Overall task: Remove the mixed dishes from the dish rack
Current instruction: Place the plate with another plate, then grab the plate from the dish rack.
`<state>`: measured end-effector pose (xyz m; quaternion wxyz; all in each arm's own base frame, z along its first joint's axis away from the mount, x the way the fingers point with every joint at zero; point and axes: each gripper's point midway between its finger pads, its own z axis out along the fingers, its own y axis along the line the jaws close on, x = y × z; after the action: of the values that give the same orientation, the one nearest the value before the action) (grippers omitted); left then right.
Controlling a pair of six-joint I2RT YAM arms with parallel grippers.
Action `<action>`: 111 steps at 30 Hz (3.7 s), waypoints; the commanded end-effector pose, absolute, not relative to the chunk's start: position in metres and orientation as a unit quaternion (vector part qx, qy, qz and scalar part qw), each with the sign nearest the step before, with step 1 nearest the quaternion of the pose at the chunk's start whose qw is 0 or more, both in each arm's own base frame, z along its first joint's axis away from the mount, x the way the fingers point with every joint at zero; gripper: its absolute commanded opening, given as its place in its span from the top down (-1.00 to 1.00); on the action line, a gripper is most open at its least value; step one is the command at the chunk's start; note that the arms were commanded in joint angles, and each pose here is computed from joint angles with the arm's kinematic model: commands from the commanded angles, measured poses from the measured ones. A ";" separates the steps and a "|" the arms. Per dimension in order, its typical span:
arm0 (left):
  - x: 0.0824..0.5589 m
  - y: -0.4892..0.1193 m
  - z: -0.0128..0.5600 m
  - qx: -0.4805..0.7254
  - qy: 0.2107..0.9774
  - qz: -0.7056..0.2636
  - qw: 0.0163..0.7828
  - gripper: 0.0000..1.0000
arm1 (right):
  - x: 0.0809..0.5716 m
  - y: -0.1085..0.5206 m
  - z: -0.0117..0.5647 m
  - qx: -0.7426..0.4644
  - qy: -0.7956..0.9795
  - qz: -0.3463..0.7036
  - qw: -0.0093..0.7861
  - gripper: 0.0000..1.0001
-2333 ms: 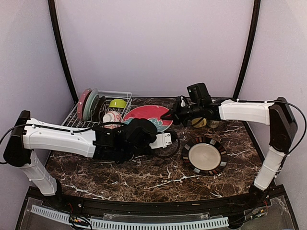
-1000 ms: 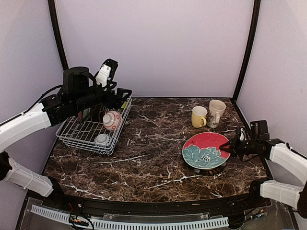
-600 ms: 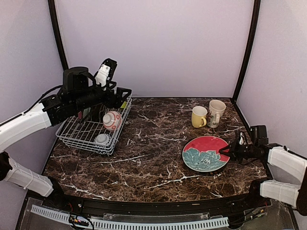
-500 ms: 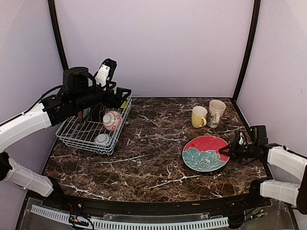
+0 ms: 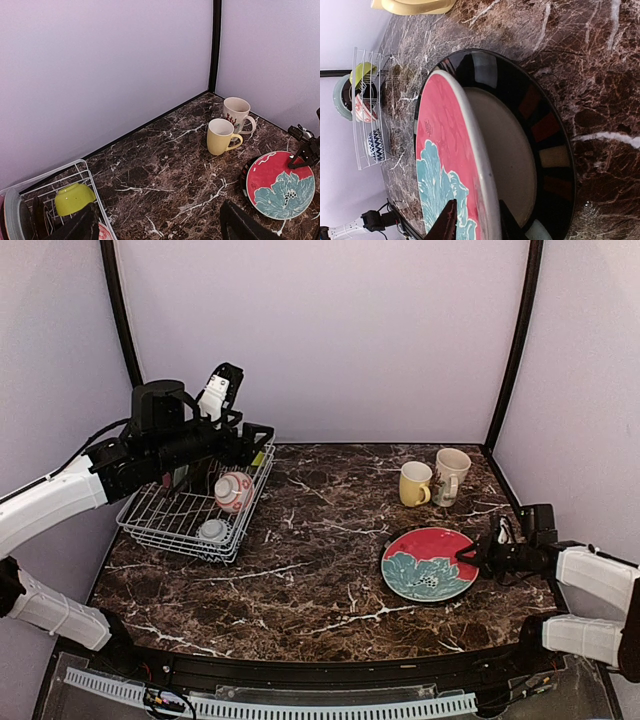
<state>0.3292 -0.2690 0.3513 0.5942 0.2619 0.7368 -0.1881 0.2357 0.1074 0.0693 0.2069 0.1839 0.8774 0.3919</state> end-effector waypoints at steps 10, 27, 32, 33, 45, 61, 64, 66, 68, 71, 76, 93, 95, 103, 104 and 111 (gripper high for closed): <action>0.327 -0.266 0.354 0.262 0.732 -0.192 0.599 -0.65 | 0.244 0.102 0.080 0.174 0.914 0.312 0.192 -0.05; 0.323 -0.258 0.365 0.257 0.726 -0.185 0.610 -0.64 | 0.247 0.092 0.089 0.170 0.940 0.223 0.193 -0.80; 0.324 -0.255 0.365 0.253 0.728 -0.176 0.612 -0.64 | 0.245 0.086 0.095 0.177 0.938 0.214 0.207 -0.84; 0.325 -0.254 0.365 0.250 0.730 -0.172 0.613 -0.64 | 0.244 0.086 0.094 0.178 0.939 0.212 0.206 -0.84; 0.334 -0.235 0.366 0.220 0.740 -0.130 0.622 -0.73 | 0.240 0.101 0.084 0.172 0.935 0.245 0.188 -0.83; 0.414 -0.134 0.334 0.070 0.804 -0.129 0.576 -0.74 | 0.273 0.099 0.160 0.082 0.920 0.229 0.308 -0.97; 0.428 -0.106 0.324 0.049 0.817 -0.119 0.562 -0.68 | 0.275 0.094 0.172 0.084 0.912 0.222 0.334 -0.97; 0.437 -0.091 0.316 0.038 0.828 -0.111 0.549 -0.62 | 0.278 0.094 0.180 0.087 0.903 0.229 0.352 -0.97; 0.445 -0.077 0.308 0.025 0.838 -0.108 0.535 -0.56 | 0.281 0.095 0.188 0.088 0.895 0.238 0.367 -0.97; 0.454 -0.068 0.292 0.019 0.851 -0.116 0.512 -0.51 | 0.283 0.100 0.201 0.071 0.887 0.251 0.382 -0.97; 0.468 -0.065 0.271 0.019 0.871 -0.146 0.468 -0.24 | 0.280 0.110 0.205 0.049 0.882 0.274 0.380 -0.97; 0.496 -0.046 0.182 0.032 0.923 -0.081 0.374 0.17 | 0.291 0.128 0.197 0.036 0.875 0.318 0.362 -0.97; 0.498 -0.043 0.177 0.032 0.926 -0.073 0.369 0.27 | 0.290 0.127 0.196 0.039 0.874 0.319 0.365 -0.97; 0.506 -0.042 0.170 0.039 0.930 -0.067 0.359 0.64 | 0.281 0.122 0.191 0.045 0.876 0.309 0.367 -0.97; 0.505 -0.041 0.172 0.038 0.930 -0.065 0.361 0.70 | 0.281 0.121 0.191 0.045 0.878 0.307 0.366 -0.97; 0.501 -0.042 0.196 0.051 0.920 -0.063 0.384 0.92 | 0.283 0.123 0.199 0.044 0.871 0.315 0.375 -0.97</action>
<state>0.5079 -0.0476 0.1666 0.3656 0.0634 0.9263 -0.0658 0.2814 0.1211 0.1896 0.3603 0.0489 0.8785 0.3100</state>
